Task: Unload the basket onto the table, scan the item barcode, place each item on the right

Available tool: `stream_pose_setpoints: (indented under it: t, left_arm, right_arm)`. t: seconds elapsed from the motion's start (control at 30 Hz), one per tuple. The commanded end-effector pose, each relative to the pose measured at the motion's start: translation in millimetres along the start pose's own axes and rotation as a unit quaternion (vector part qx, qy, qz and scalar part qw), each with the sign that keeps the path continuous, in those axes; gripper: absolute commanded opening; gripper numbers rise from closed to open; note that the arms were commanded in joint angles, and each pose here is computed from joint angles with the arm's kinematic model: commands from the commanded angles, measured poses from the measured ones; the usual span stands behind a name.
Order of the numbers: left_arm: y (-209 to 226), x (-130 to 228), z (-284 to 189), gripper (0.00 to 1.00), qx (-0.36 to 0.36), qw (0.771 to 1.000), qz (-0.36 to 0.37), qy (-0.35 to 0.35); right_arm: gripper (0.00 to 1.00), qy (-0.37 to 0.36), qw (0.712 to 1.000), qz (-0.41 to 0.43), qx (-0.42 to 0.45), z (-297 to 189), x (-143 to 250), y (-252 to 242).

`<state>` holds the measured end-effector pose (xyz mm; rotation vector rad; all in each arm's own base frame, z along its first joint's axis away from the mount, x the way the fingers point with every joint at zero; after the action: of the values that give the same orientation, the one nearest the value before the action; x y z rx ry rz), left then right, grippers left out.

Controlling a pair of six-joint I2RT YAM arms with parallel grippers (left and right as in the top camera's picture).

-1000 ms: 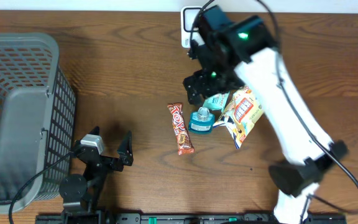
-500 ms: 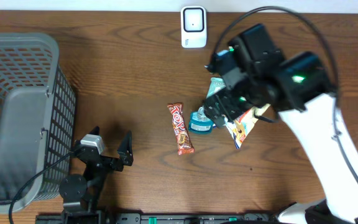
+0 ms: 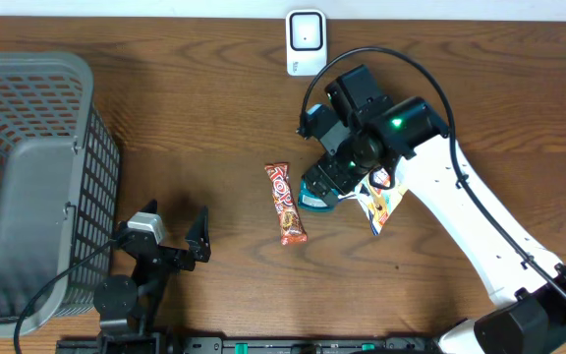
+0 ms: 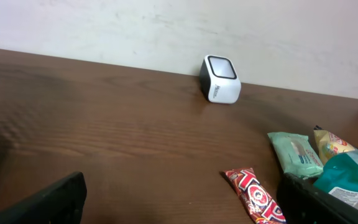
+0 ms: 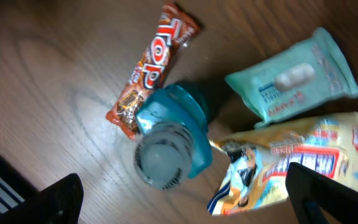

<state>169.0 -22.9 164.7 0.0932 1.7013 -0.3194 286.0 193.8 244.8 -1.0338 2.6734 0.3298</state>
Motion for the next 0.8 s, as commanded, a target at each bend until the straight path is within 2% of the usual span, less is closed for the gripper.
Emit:
stream_pose_setpoints:
  t: [0.0,0.23,0.43,0.77]
  left_arm:
    - [0.6,10.8,1.1,0.98,0.001,1.0,-0.01,0.019]
    - [0.6,10.8,1.1,0.98,0.001,1.0,-0.01,0.019]
    - [0.6,10.8,1.1,0.98,0.001,1.0,-0.01,0.019]
    - [0.6,10.8,1.1,0.98,0.001,1.0,-0.01,0.019]
  right_arm:
    - [0.99,-0.005,0.997,-0.066,-0.033,6.0,2.5,9.1]
    - [0.99,-0.015,0.995,-0.091,-0.045,32.1,7.3,8.0]
    - [0.99,-0.039,0.994,-0.097,-0.038,36.5,0.1,6.0]
    - [0.99,-0.036,0.994,-0.097,-0.039,46.3,4.8,5.3]
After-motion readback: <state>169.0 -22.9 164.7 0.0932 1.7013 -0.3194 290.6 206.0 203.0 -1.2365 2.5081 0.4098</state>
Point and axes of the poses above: each gripper's point midway between its finger pads, its own z axis out along the fingers, its own y axis along the line the jaws close on, x = y × z, the point moved 7 cm from there along -z, back along the fingers, and after that the axes turned 5 degrees about z, right-handed, at the moved point
